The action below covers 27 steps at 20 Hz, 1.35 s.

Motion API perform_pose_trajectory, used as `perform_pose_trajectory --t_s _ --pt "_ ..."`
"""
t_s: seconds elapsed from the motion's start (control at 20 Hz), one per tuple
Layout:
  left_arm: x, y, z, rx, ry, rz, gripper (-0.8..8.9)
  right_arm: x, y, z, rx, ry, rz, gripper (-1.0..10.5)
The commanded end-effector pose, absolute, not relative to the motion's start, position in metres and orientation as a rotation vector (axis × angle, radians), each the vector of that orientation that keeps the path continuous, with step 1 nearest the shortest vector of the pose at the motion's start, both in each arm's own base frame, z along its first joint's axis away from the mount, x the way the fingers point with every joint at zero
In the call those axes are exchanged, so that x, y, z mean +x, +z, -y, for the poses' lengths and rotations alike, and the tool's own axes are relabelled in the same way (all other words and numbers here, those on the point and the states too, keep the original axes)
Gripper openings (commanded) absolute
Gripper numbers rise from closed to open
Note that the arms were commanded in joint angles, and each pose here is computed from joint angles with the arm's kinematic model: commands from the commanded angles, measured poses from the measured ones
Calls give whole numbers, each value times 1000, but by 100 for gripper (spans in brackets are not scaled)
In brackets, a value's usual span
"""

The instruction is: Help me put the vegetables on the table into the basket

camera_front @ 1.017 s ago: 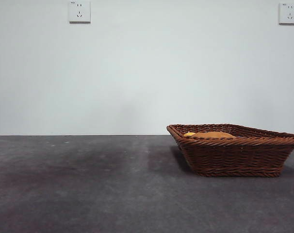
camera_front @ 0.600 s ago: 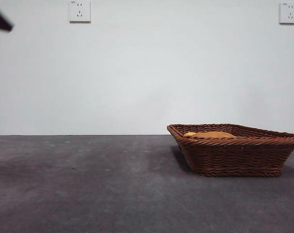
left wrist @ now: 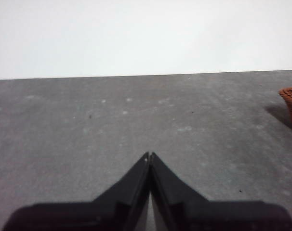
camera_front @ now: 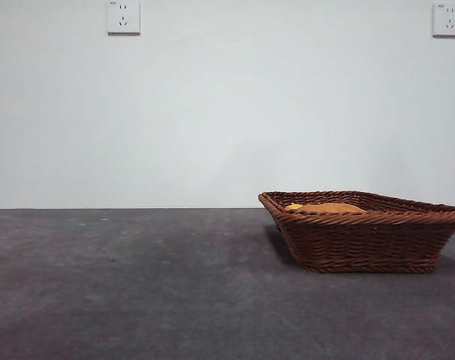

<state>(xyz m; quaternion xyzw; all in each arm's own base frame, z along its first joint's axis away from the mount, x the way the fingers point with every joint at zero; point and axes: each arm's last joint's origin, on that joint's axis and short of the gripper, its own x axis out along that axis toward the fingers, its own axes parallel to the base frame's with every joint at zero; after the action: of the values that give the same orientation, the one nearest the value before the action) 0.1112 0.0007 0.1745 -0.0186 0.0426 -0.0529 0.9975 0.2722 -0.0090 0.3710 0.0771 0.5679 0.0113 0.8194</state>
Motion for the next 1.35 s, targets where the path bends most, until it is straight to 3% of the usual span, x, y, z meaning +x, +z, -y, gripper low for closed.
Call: perform_pose_trajectory --t_s 0.05,0.45,0.75,1.35 --pt "109 167 -2 -60 -89 -70 -2 275 369 10 160 11 -1200 0" --pt "97 146 -5 -66 24 -205 -2 307 389 11 134 30 -805 1" --pt "96 149 -3 -64 12 -172 -2 324 410 12 115 43 -527 1" --pt "96 150 -2 -65 7 -160 -2 325 413 12 113 44 -498 1"
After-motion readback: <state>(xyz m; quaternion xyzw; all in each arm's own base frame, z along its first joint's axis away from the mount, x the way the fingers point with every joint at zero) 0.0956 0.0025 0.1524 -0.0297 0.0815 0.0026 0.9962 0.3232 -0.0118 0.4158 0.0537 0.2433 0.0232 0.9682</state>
